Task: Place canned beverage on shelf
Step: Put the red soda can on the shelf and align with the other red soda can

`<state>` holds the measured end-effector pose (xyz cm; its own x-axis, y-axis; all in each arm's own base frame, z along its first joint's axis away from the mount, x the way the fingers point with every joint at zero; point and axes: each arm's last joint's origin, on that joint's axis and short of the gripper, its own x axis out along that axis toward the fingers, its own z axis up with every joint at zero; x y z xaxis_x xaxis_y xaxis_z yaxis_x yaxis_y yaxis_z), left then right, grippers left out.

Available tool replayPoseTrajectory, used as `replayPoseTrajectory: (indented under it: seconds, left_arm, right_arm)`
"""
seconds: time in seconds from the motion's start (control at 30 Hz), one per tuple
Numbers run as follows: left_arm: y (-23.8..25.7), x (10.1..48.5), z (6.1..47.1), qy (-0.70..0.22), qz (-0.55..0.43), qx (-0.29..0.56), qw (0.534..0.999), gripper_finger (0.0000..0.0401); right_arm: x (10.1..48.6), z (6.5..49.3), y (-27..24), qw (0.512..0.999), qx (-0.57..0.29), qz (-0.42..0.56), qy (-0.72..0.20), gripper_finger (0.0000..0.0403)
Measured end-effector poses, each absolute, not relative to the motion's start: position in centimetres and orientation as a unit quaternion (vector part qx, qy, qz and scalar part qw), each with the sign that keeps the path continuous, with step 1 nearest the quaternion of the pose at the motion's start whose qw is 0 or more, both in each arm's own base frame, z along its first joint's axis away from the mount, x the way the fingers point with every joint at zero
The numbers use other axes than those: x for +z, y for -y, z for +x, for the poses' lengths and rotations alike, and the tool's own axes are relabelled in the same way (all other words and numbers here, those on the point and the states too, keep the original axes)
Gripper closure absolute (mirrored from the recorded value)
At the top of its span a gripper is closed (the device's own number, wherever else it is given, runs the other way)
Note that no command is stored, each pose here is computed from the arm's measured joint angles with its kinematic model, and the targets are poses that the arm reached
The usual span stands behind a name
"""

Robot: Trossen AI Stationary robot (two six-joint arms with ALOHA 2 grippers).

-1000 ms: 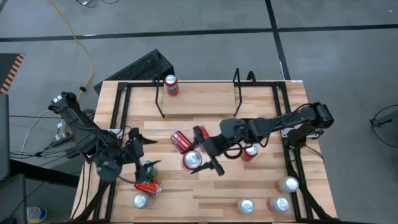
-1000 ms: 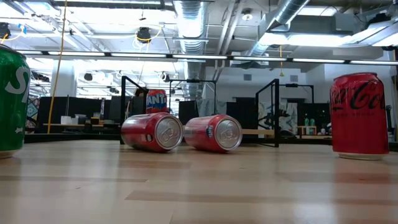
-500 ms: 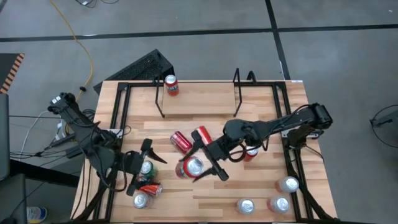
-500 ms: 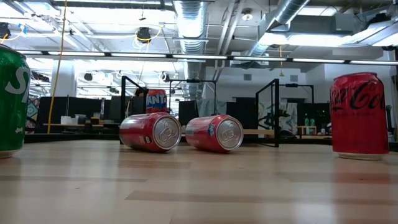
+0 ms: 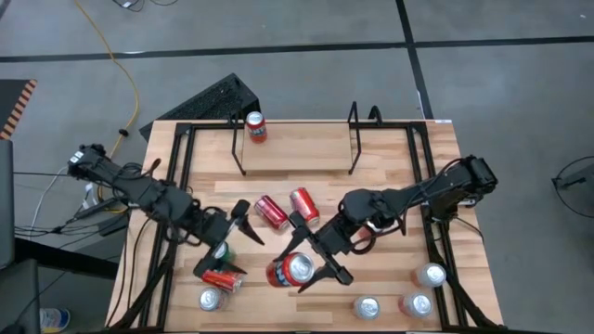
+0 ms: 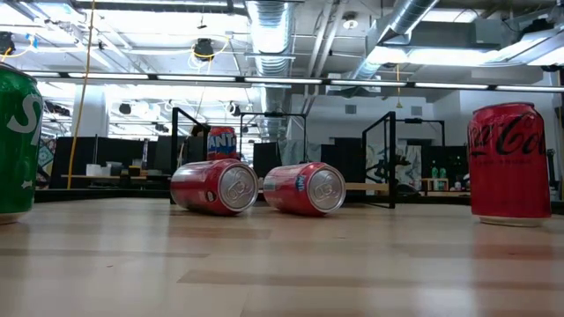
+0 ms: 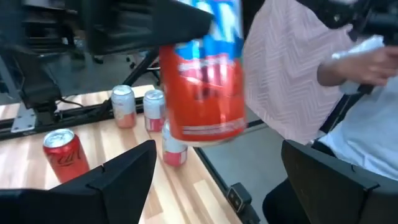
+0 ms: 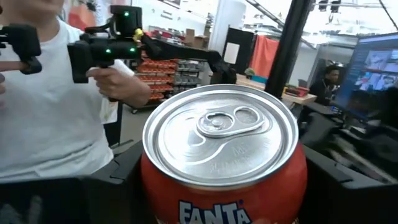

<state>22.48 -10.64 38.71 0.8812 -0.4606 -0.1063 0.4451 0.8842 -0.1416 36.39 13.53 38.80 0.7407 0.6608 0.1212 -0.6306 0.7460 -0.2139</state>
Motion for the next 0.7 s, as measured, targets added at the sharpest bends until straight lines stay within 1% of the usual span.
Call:
replayPoseTrajectory:
  seconds: [0.1,0.27,0.47,0.7]
  left_arm:
    - [9.7,38.7,23.3,-0.064,-0.079,-0.250,0.963,0.0069]
    - [9.2,38.1,25.4,-0.071,-0.126,-0.327,0.934,0.0069]
    - [8.4,36.2,28.5,-0.096,-0.160,-0.352,0.917,0.0069]
    - [8.3,35.4,30.3,-0.085,-0.187,-0.403,0.892,0.0069]
  right_arm:
    - [38.8,36.3,-13.8,0.928,0.350,-0.080,0.096,0.0121]
    - [38.7,36.3,-13.8,0.927,0.348,-0.096,0.099,0.0121]
    - [38.7,36.3,-13.8,0.925,0.353,-0.098,0.100,0.0121]
    - [38.4,36.1,-14.4,0.920,0.372,-0.090,0.081,0.0121]
